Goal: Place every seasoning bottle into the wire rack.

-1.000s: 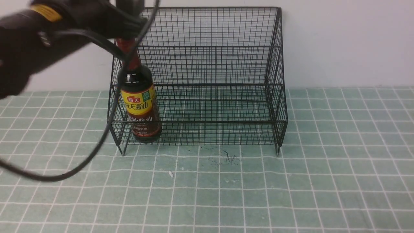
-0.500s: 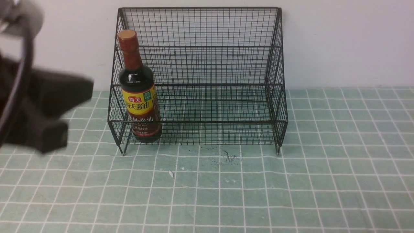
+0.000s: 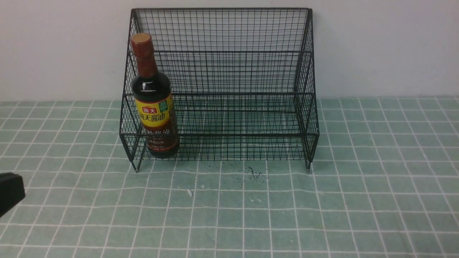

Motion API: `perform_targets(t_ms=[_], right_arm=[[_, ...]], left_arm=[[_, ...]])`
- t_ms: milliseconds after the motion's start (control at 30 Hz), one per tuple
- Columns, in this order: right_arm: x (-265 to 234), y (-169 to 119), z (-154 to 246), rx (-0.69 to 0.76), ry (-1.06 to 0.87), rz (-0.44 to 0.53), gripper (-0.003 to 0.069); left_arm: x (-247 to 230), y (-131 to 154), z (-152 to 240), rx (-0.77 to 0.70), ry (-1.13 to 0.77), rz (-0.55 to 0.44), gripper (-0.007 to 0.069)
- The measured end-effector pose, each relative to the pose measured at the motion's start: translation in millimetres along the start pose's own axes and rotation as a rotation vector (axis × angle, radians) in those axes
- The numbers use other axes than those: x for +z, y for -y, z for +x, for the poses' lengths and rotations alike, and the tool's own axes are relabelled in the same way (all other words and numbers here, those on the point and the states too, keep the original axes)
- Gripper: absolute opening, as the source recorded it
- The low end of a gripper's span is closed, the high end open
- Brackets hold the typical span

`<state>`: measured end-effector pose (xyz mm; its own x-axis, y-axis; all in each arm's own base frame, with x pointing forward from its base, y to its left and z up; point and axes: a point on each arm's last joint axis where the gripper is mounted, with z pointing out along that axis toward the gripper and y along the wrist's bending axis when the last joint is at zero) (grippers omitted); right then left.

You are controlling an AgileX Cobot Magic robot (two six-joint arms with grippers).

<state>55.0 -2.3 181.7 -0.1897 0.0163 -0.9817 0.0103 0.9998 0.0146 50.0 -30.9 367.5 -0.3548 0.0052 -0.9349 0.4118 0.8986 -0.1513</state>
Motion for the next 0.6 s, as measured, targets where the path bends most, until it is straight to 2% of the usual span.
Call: perform_targets(t_ms=[267, 400, 600], right_arm=[[0, 0, 0, 0.0, 0.0, 0.0, -0.0015], [0, 0, 0, 0.0, 0.0, 0.0, -0.0015], [0, 0, 0, 0.0, 0.0, 0.0, -0.0015]], left_arm=[[-9, -9, -5, 0.146, 0.096, -0.116, -0.0006], [-9, -15, -2, 0.162, 0.127, -0.173, -0.0006], [-5, -24, 43, 0.103, 0.225, -0.273, -0.0006]])
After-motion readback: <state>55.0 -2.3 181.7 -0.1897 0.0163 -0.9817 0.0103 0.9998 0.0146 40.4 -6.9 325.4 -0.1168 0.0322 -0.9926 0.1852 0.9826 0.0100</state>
